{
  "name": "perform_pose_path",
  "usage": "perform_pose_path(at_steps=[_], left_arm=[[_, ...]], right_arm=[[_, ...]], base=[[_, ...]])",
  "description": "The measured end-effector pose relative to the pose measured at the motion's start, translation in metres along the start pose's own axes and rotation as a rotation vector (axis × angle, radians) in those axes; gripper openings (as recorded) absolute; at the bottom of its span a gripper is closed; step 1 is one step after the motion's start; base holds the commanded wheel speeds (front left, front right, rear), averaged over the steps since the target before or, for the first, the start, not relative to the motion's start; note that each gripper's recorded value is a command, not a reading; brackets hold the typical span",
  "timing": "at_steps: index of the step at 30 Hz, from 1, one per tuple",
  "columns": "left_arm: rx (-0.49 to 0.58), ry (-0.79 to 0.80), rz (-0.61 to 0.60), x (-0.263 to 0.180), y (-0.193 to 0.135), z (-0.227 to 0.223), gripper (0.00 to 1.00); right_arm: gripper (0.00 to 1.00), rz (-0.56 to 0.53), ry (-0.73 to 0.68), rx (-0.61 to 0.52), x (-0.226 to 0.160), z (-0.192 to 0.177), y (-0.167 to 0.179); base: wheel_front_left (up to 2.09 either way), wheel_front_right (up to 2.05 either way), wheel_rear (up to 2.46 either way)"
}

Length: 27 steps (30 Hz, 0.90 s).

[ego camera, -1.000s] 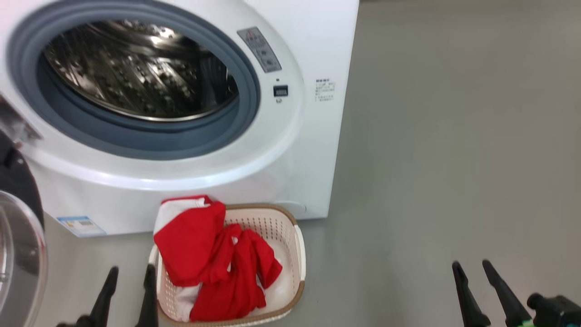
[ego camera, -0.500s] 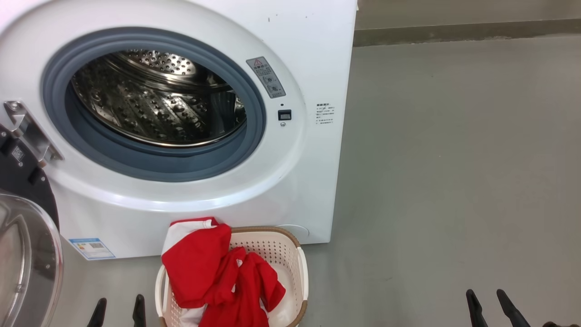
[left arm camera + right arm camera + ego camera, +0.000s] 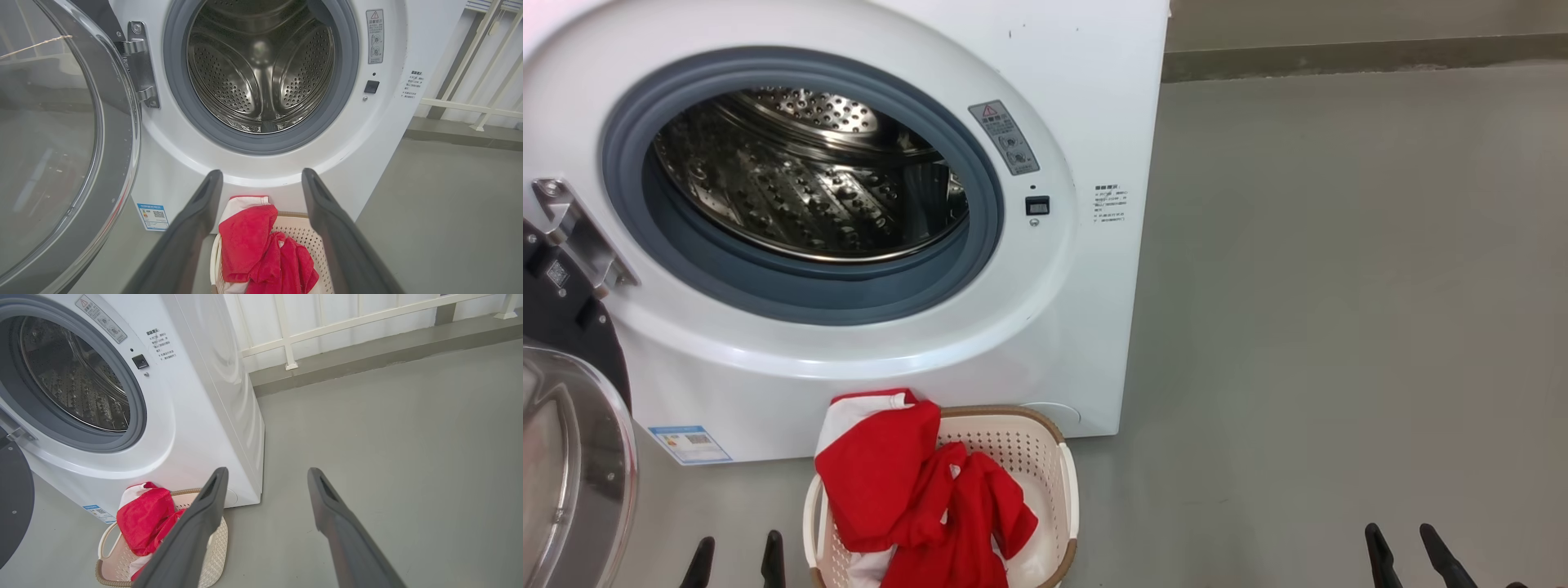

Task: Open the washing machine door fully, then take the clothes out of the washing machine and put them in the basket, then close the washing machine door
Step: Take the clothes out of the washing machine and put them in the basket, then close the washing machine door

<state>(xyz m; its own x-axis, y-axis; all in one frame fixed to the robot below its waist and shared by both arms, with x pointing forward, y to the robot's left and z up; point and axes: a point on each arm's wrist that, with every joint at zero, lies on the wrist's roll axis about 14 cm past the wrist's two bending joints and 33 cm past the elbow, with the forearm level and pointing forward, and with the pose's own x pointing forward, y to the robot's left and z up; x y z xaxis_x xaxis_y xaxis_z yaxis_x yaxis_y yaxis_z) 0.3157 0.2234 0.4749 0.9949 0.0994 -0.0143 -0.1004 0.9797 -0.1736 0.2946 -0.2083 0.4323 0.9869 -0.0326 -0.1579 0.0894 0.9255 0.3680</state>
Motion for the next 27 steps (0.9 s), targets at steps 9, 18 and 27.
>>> perform_pose_path(at_steps=[9,18,27], left_arm=[[0.000,0.008,-0.002,0.0004,-0.0006,-0.0025,1.00],[0.001,0.010,-0.005,0.0002,-0.0016,-0.0030,1.00],[-0.005,0.008,0.002,-0.0010,0.0002,-0.0025,1.00]], right_arm=[[1.00,-0.003,0.001,0.003,-0.0002,-0.0008,0.0000],[1.00,-0.001,0.003,0.007,0.0004,-0.0016,0.0015],[1.00,0.005,0.006,0.007,0.0017,-0.0023,0.0034]], base=[[-0.19,0.19,0.00],[-1.20,1.20,0.00],[-1.52,1.51,0.01]])
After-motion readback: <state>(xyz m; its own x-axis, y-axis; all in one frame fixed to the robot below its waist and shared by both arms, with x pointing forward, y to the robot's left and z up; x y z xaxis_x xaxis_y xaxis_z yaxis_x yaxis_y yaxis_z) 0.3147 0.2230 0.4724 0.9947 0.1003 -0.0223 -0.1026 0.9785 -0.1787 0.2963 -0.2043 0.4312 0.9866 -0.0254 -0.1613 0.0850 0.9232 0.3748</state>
